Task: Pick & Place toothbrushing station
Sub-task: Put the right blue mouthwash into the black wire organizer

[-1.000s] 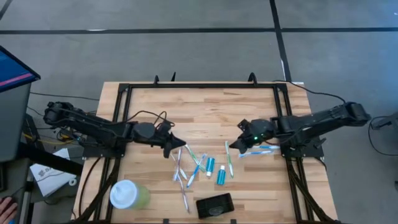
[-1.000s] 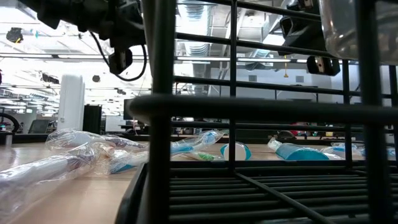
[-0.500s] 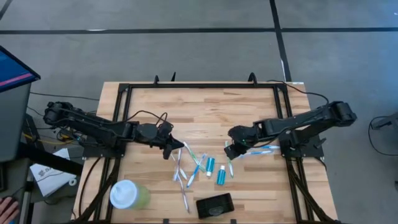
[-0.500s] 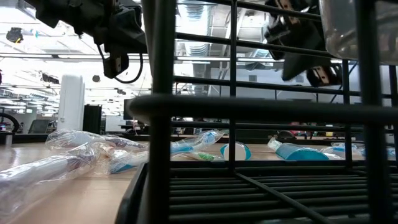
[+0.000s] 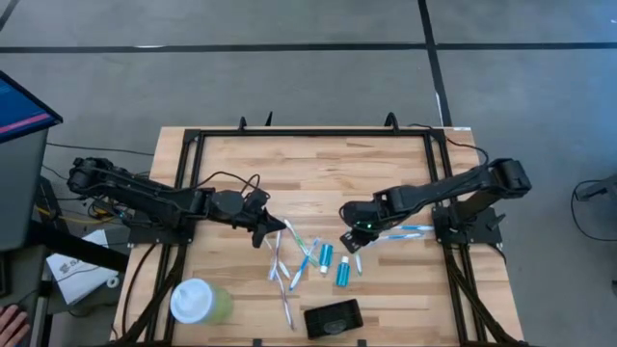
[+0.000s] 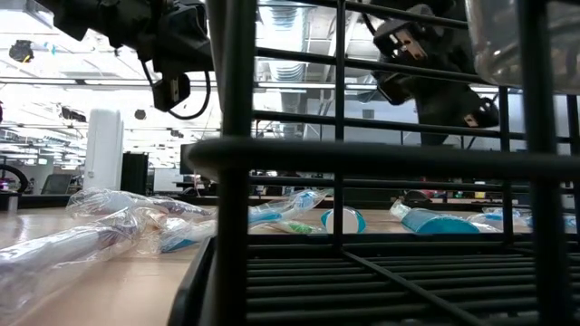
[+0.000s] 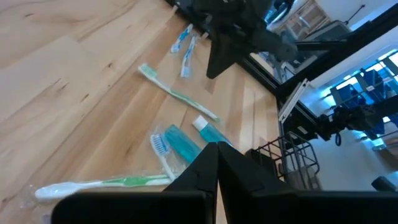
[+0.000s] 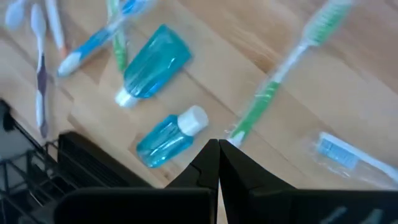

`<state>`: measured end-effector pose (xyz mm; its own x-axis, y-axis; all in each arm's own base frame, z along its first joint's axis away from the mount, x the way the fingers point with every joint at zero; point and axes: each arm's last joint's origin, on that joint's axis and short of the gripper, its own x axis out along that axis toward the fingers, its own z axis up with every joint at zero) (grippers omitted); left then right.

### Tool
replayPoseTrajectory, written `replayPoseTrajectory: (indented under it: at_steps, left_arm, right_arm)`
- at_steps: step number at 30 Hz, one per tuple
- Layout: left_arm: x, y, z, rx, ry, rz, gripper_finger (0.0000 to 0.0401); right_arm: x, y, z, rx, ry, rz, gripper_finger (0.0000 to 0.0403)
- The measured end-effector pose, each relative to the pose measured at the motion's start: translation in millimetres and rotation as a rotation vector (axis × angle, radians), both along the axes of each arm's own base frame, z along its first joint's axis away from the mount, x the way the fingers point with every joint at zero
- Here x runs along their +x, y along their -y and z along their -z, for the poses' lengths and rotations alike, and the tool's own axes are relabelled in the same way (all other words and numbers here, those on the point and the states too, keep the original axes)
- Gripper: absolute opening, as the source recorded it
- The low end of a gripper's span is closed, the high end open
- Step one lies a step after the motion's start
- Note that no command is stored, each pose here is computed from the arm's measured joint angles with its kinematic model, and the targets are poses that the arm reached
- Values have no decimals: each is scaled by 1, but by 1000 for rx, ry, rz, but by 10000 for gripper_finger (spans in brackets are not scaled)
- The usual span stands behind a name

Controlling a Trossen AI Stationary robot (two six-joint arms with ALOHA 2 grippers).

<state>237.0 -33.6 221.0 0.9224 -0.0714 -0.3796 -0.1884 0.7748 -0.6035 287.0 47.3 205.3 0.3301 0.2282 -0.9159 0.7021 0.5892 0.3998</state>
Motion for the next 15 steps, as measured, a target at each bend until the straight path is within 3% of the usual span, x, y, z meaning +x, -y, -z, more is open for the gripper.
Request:
replayPoseTrajectory:
  at_steps: [5,8,12,15]
  left_arm:
    - [0,0,0,5,1,-12,2]
    - [0,-2,0,5,1,-21,2]
    - [0,-3,0,2,1,-18,2]
    - [0,-3,0,2,2,-18,2]
  right_arm:
    - [17,-13,-5,-130,87,-261,0]
    - [22,-21,-3,-135,98,-358,0]
    - [24,-24,-4,22,78,-295,0]
    - [25,-25,-5,64,55,-215,0]
